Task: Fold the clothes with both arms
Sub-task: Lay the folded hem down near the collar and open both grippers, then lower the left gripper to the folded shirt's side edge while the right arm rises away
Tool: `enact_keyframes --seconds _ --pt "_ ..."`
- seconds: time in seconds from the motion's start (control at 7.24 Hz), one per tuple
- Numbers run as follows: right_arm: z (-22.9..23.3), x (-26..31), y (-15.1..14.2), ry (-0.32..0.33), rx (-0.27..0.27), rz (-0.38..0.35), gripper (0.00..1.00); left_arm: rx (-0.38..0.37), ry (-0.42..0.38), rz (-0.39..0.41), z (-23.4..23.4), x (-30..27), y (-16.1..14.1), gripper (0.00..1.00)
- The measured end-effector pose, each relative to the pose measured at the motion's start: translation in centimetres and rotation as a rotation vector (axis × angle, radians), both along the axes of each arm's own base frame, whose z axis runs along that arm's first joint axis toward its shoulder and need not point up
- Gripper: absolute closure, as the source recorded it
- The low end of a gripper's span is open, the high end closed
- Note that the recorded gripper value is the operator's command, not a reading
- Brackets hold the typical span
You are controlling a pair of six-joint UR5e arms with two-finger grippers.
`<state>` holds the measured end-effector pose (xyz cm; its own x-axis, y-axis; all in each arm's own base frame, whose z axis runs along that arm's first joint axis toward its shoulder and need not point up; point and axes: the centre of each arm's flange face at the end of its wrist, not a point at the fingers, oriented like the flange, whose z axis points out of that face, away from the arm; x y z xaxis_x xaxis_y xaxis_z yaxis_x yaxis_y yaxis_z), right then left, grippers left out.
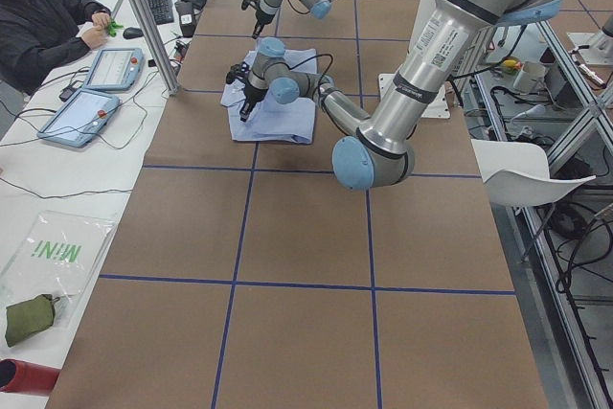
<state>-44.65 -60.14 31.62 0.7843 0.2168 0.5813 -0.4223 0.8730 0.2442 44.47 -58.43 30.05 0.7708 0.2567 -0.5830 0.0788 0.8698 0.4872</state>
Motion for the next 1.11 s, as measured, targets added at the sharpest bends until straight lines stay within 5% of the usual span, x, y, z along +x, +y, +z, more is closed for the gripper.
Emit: enact_keyframes --seconds 0.69,1.11 --pt "0.1 5.1 -2.8 -0.090 -0.041 -0.146 0.01 0.087 -0.032 0.111 0.9 -4.6 -2.1 0.00" --pt "-0.2 7.3 -0.9 -0.124 -0.024 -0.159 0.01 0.062 0.129 0.098 5.8 -3.6 5.2 0.01"
